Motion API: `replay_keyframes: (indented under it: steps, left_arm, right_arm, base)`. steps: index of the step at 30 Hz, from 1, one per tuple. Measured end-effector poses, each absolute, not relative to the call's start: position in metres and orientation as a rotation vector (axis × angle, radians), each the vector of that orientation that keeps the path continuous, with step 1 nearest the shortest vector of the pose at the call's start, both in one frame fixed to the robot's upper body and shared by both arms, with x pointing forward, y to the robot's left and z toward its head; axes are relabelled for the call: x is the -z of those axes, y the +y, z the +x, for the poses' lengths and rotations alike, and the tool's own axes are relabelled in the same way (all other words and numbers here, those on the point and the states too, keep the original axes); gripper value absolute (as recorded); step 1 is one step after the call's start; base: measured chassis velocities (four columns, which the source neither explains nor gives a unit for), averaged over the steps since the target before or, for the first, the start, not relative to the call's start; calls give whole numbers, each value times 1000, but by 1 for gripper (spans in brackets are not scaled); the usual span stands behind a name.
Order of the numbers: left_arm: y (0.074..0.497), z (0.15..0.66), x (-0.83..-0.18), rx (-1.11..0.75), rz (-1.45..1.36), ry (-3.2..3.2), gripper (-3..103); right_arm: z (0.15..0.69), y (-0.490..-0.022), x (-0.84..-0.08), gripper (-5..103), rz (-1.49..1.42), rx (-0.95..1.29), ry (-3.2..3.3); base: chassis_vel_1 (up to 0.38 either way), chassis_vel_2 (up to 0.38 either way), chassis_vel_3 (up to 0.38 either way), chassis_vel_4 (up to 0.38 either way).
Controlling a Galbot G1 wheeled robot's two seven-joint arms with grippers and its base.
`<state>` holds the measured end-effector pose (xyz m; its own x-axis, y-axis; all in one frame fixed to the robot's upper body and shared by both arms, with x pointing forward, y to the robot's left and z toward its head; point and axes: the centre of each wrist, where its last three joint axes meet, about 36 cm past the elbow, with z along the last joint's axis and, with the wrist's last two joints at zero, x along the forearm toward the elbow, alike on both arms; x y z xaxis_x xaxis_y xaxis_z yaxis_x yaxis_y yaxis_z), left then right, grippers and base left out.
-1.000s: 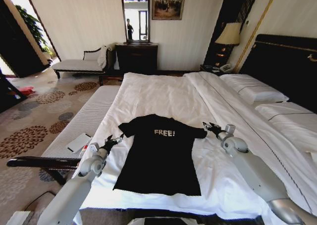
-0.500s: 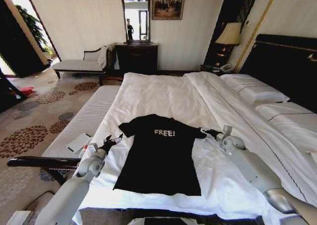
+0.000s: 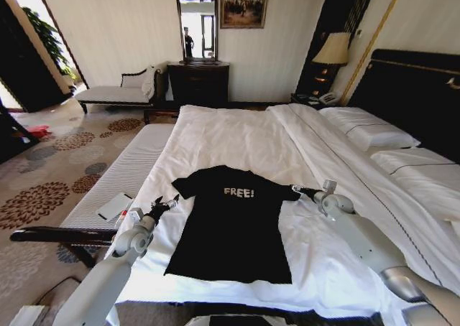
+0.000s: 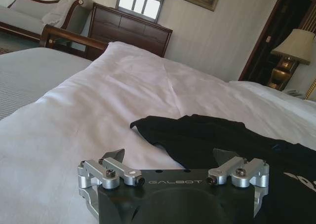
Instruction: Fold the clothes on the bed.
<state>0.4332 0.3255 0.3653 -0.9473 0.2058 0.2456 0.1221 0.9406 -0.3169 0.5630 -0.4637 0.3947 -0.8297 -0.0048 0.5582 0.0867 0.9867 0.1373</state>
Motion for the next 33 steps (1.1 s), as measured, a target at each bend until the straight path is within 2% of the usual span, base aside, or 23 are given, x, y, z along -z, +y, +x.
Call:
replay_keyframes:
  steps: [5,7,9,13,16,19,20,23,25,26,27,30,33]
  left_arm:
    - [325,433,-365,-436,-244,-2820,100]
    - [326,433,-366,-433,-242,-2821,100]
    - [327,433,-366,-431,-241,-2822,100]
    - [328,433,-365,-431,-237,-2822,100]
    - [328,433,-365,-432,-236,-2822,100]
    - [330,434,-364,-433,-230,-2822,100]
    - [330,434,-364,-433,-230,-2822,100]
    - [331,435,-364,-438,-224,-2823,100]
    - [332,436,-365,-440,-222,-2824,100]
    - [332,436,-365,-442,-220,-2824,100]
    - [332,436,-365,-442,-220,-2824,100]
    - [333,437,-365,-444,-219,-2825,100]
    - [333,437,-365,-445,-219,-2825,100]
  right_arm:
    - [563,-462,-390,96,-50,166,-2527]
    - [563,-460,-389,89,-43,157,-2525]
    - [563,-459,-388,89,-41,154,-2525]
    - [564,-457,-387,69,-25,144,-2527]
    - [564,-457,-386,63,-22,141,-2527]
    - [565,-455,-386,48,-14,131,-2532]
    - [565,-455,-386,48,-14,131,-2532]
    - [565,-455,-386,31,-9,123,-2539]
    - [565,-455,-387,31,-8,122,-2540]
    - [564,-454,-387,26,-5,119,-2541]
    - [564,-454,-387,26,-5,119,-2541]
    - [563,-452,-388,9,4,117,-2546]
    - [562,-452,-389,4,6,117,-2549]
  base:
    - [0,0,0,0]
    - [0,0,0,0]
    - [0,0,0,0]
    - [0,0,0,0]
    - [0,0,0,0]
    - [0,0,0,0]
    - [0,0,0,0]
    - [0,0,0,0]
    - [0,0,0,0]
    - [0,0,0,0]
    - [0,0,0,0]
    - [0,0,0,0]
    - [0,0,0,0]
